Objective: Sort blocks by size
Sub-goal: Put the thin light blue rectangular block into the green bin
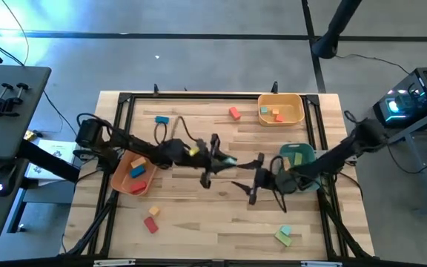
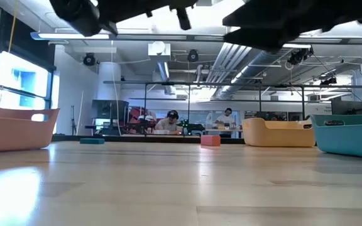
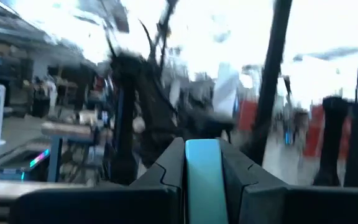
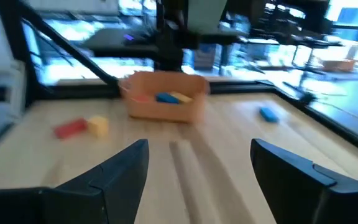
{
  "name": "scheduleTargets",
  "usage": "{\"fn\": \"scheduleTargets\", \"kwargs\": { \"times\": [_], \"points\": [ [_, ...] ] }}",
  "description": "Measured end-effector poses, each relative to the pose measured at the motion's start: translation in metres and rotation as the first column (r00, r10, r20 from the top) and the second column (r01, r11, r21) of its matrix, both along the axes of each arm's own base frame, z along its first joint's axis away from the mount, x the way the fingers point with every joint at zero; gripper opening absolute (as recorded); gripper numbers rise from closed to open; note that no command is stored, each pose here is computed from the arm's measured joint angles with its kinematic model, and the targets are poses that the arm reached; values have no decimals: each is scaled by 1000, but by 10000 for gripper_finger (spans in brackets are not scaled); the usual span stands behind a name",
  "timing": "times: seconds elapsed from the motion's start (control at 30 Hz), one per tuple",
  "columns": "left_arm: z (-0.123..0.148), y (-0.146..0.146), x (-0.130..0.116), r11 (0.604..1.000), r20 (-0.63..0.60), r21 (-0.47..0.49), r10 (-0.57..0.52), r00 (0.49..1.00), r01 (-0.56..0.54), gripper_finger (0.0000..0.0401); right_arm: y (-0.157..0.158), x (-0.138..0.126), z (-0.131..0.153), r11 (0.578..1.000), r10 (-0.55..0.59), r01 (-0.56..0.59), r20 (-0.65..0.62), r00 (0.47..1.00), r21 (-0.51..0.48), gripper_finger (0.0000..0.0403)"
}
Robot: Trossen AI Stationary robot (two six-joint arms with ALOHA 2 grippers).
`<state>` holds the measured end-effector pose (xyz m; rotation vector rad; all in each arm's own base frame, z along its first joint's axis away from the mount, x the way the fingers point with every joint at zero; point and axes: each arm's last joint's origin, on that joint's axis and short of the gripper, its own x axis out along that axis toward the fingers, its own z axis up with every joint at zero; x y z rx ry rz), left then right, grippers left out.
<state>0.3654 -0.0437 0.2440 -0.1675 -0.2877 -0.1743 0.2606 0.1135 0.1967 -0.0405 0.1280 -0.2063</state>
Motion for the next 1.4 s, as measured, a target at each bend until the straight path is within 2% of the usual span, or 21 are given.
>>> {"fn": "scheduleTargets", "kwargs": {
  "times": [0.13,0.23,0.4,0.9,1.17,1.33,1.4],
  "points": [
    [7,-16,9,993,-47,121,-8,999,14,34,0,10,-1,1000,10,-13,118,993,24,275],
    [15,-25,9,988,-15,156,-22,1000,24,34,3,10,7,999,13,-21,224,974,32,264],
    [13,-32,9,982,-35,187,-34,999,40,34,6,8,19,995,85,-100,331,940,29,239],
    [6,-32,13,983,-48,183,-3,999,12,35,-7,15,19,981,159,-189,353,922,51,182],
    [4,-32,13,983,-60,185,-3,998,14,38,-7,16,19,971,200,-234,353,914,53,113],
    [3,-32,13,987,-82,163,-5,997,18,72,-7,16,18,972,197,-228,340,920,51,57],
    [3,-32,13,987,-84,158,-12,996,25,100,-5,16,18,970,202,-236,339,919,59,54]
  ]
}}
